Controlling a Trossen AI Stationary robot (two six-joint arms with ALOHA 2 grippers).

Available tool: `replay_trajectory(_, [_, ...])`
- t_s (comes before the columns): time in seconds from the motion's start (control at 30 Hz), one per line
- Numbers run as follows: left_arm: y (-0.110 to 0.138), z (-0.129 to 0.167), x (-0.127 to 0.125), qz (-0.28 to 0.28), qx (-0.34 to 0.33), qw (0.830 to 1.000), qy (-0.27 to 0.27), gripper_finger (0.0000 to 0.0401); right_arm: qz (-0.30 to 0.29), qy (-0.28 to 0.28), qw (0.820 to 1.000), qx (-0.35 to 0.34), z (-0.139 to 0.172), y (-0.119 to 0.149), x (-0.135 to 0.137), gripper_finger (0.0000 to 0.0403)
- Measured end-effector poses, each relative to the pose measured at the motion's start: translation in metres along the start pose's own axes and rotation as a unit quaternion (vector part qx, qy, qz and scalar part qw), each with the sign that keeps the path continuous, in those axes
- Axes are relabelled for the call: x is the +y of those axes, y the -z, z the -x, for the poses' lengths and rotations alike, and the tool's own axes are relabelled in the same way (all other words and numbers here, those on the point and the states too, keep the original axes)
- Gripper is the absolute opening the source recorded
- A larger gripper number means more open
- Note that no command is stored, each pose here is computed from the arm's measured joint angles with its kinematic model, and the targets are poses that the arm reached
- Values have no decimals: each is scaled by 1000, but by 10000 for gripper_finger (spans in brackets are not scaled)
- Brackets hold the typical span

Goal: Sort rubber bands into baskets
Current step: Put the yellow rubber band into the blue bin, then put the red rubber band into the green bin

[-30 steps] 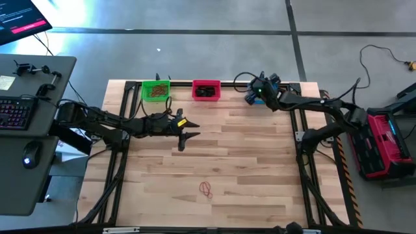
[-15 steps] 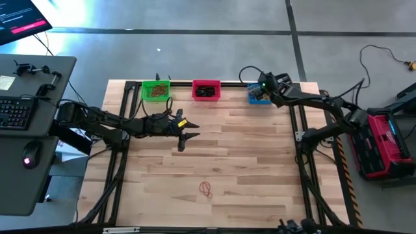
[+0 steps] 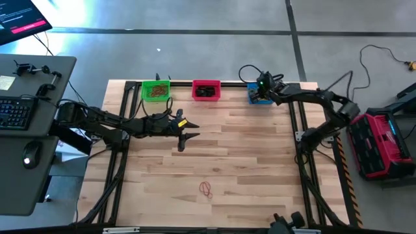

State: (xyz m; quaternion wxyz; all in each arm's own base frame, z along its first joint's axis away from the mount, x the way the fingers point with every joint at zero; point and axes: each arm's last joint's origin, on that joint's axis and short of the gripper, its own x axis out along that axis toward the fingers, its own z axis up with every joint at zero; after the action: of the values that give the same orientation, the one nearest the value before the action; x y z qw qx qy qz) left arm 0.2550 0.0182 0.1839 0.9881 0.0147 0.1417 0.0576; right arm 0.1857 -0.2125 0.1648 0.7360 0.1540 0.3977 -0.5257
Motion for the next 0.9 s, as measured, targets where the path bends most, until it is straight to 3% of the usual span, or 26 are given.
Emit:
replay_trajectory(0.3, [1, 0, 0, -4, 7, 1000, -1, 147, -52, -35, 997, 36, -15, -16, -9, 13])
replay_trajectory(0.73, [8, 0, -2, 8, 38, 999, 22, 147, -29, -39, 995, 81, 3, -39, -7, 187])
replay_trajectory(0.83, [7, 1, -9, 7, 38, 997, 65, 147, -17, -43, 995, 86, 6, -40, -3, 185])
replay_trajectory(0.9, [8, 1, -15, 9, 40, 995, 91, 146, 1, -51, 995, 84, 8, -40, 3, 160])
